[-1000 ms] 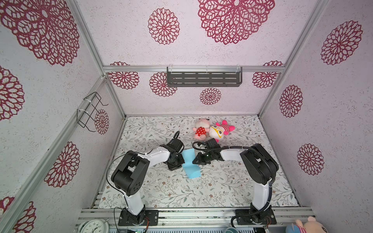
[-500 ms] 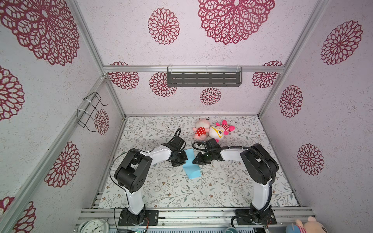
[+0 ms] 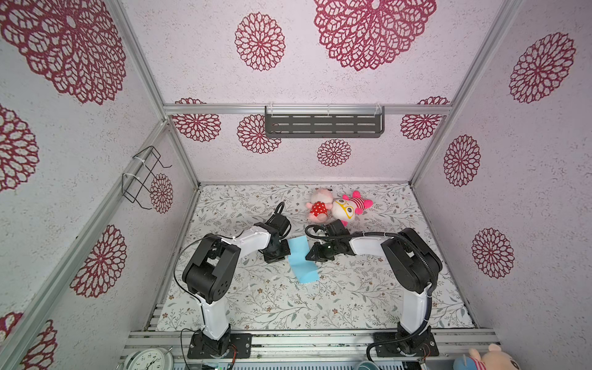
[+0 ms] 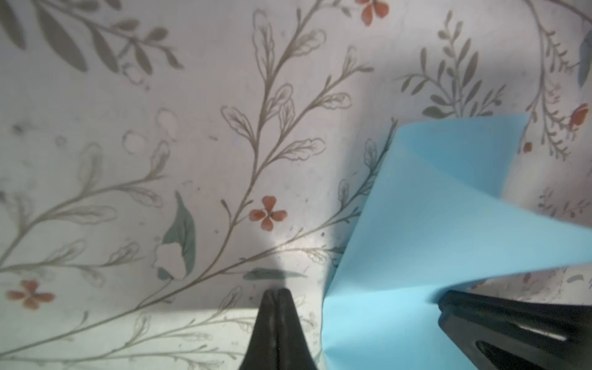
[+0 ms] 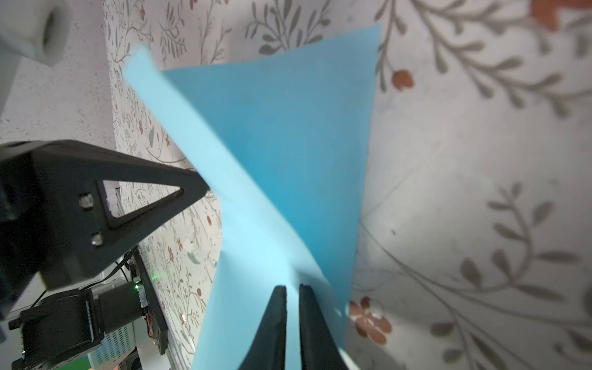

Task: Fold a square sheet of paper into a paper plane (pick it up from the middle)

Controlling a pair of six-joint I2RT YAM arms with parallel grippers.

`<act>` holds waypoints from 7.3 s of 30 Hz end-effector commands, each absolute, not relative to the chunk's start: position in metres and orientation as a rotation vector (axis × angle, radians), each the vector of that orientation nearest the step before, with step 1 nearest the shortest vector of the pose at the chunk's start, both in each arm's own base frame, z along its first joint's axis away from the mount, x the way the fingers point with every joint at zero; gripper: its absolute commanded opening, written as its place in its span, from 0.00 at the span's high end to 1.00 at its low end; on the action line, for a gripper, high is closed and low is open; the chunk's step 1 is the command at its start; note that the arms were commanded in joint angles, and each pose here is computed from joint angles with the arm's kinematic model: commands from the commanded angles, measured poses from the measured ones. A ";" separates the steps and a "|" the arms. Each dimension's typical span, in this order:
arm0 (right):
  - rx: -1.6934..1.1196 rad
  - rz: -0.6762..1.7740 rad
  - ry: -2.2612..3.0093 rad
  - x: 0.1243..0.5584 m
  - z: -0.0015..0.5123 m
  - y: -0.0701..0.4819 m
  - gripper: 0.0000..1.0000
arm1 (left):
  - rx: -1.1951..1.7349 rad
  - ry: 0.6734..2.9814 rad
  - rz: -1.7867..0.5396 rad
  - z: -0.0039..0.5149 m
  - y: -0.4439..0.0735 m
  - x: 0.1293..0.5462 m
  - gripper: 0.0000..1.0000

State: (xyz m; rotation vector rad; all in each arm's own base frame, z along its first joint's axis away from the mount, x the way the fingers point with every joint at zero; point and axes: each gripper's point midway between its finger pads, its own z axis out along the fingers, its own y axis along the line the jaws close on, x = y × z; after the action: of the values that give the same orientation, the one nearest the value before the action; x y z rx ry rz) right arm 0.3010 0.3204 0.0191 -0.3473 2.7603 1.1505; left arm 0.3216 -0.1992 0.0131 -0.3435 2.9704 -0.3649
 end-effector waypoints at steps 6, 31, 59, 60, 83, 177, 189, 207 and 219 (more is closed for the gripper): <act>-0.221 0.715 3.022 0.277 -0.060 0.262 0.85 | -0.239 2.821 -0.810 0.041 -0.250 0.348 1.00; -0.212 0.669 3.032 0.272 -0.065 0.255 0.85 | -0.332 2.785 -0.807 0.048 -0.211 0.369 1.00; -0.212 0.657 3.038 0.269 -0.068 0.252 0.85 | -0.364 2.862 -0.400 0.011 -0.178 0.390 1.00; -0.210 0.656 3.038 0.269 -0.067 0.252 0.85 | -0.351 2.815 -0.435 0.034 -0.181 0.395 1.00; -0.211 0.633 3.025 0.269 -0.066 0.249 0.85 | -0.532 2.976 -0.668 0.011 -0.236 0.279 1.00; -0.323 1.007 2.485 0.337 0.108 0.312 0.70 | -0.400 2.907 -0.942 0.016 -0.259 0.256 0.58; -0.010 0.794 2.372 0.335 0.122 0.248 0.70 | -0.098 2.869 -1.328 0.046 -0.345 0.266 0.53; 0.102 0.965 2.467 0.295 0.119 0.292 0.82 | -0.157 2.767 -1.015 0.051 -0.272 0.335 0.79; 0.112 1.060 2.613 0.296 0.074 0.325 0.89 | -0.214 2.787 -0.993 0.030 -0.275 0.349 0.92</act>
State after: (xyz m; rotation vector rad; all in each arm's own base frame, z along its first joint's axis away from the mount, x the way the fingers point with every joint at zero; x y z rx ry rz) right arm 0.2905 0.3099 0.0600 0.1166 2.6411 0.9703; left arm 0.3443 -0.2781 0.0347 -0.1955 2.7933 -1.0190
